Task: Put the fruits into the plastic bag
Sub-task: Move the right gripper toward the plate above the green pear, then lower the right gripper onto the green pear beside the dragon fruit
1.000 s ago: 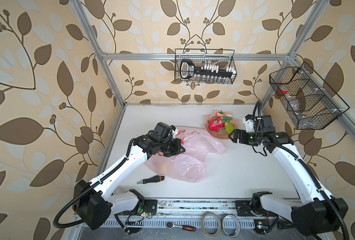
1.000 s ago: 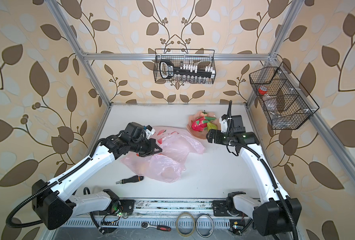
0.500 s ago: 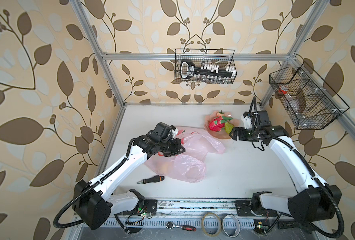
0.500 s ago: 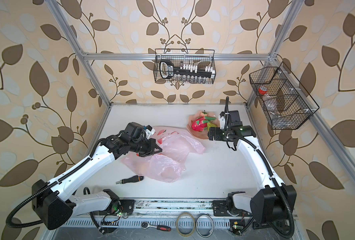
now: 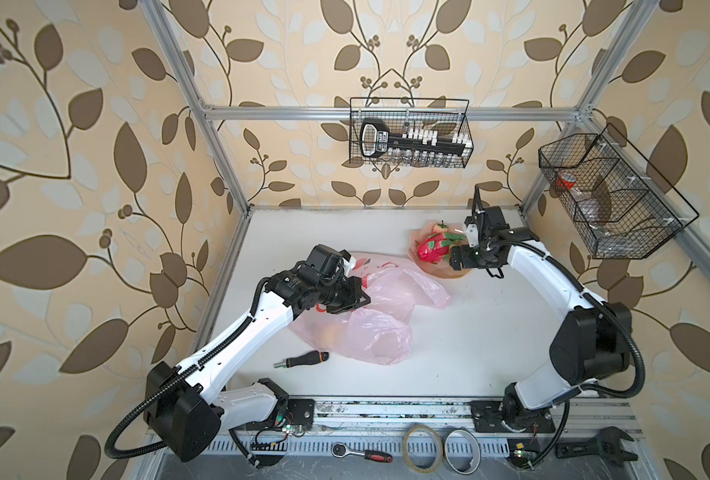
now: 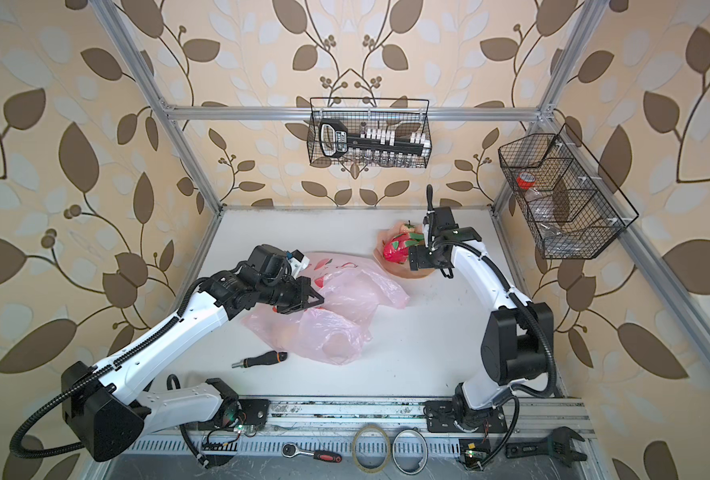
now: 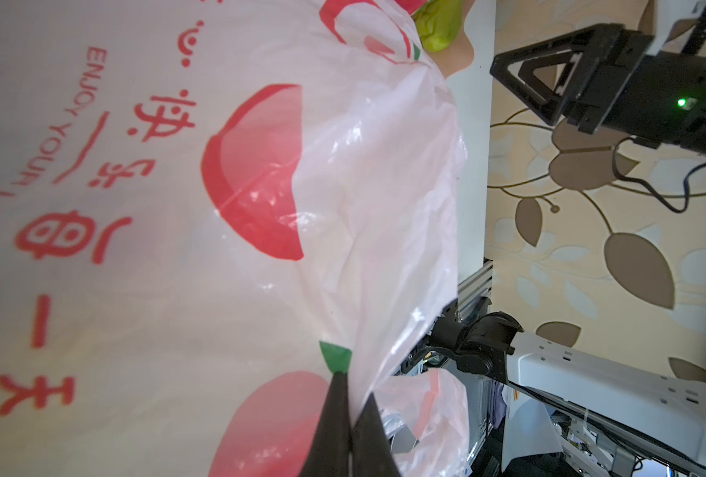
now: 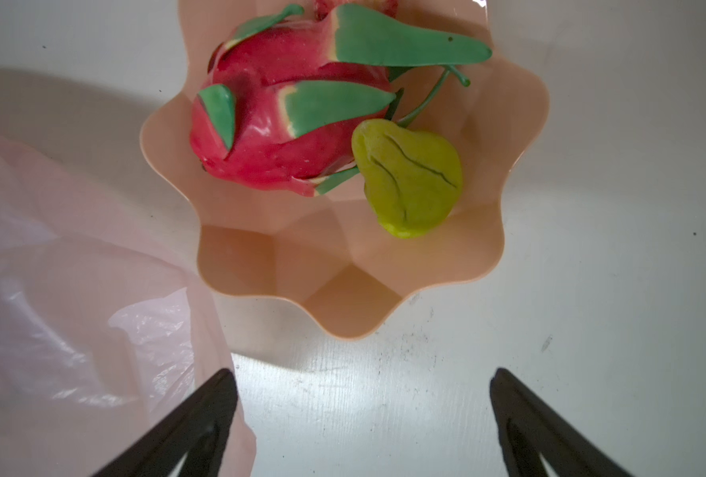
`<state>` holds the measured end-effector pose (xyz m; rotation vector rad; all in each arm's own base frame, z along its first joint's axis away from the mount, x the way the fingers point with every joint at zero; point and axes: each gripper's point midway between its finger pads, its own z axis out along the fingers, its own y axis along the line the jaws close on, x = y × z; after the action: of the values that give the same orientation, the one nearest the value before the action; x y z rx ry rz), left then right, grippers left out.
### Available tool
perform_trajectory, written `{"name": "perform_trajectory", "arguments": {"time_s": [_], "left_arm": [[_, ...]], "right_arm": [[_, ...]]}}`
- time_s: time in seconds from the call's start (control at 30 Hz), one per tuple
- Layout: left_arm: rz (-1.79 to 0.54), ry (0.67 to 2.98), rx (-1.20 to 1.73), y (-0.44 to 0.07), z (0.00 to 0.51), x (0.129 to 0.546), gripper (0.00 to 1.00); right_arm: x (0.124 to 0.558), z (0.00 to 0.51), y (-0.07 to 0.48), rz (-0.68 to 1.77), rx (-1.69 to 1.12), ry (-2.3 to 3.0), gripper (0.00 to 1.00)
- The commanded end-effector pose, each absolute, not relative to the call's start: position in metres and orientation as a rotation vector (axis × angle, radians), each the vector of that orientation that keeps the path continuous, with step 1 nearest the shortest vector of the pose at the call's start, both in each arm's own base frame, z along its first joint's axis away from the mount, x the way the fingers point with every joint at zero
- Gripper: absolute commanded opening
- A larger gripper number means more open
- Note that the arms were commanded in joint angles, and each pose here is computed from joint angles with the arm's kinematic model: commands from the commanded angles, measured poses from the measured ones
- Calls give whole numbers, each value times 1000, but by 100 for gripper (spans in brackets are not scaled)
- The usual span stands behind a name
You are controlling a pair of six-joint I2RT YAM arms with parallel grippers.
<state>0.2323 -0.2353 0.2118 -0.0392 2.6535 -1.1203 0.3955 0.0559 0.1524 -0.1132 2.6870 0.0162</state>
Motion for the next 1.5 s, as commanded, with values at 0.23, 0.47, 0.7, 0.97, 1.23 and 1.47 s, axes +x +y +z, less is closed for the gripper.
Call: {"name": "perform_trajectory", "arguments": {"time_s": [0.23,0.47,0.7,0.97,1.23,1.47], "left_arm": [[-1127,2628,-11,-234,222,227,0],[-1120,2632,-14,-234,223,227,0],[-1114,2641,-21,-234,221,227,0],[-1106,2654,-24,-233,218,226,0],[-1105,2657,-21,-233,218,226,0],[-1103,2662,-17,-233,217,225,0]], "right_arm": [[439,128,49,-253,-246,2713,95],[455,107,48,-308,-263,2748,94],[462,90,46,-304,-253,2771,94],[470,78,45,-297,-245,2785,92],[476,67,44,-317,-249,2797,89],[479,60,44,-329,-250,2806,86]]}}
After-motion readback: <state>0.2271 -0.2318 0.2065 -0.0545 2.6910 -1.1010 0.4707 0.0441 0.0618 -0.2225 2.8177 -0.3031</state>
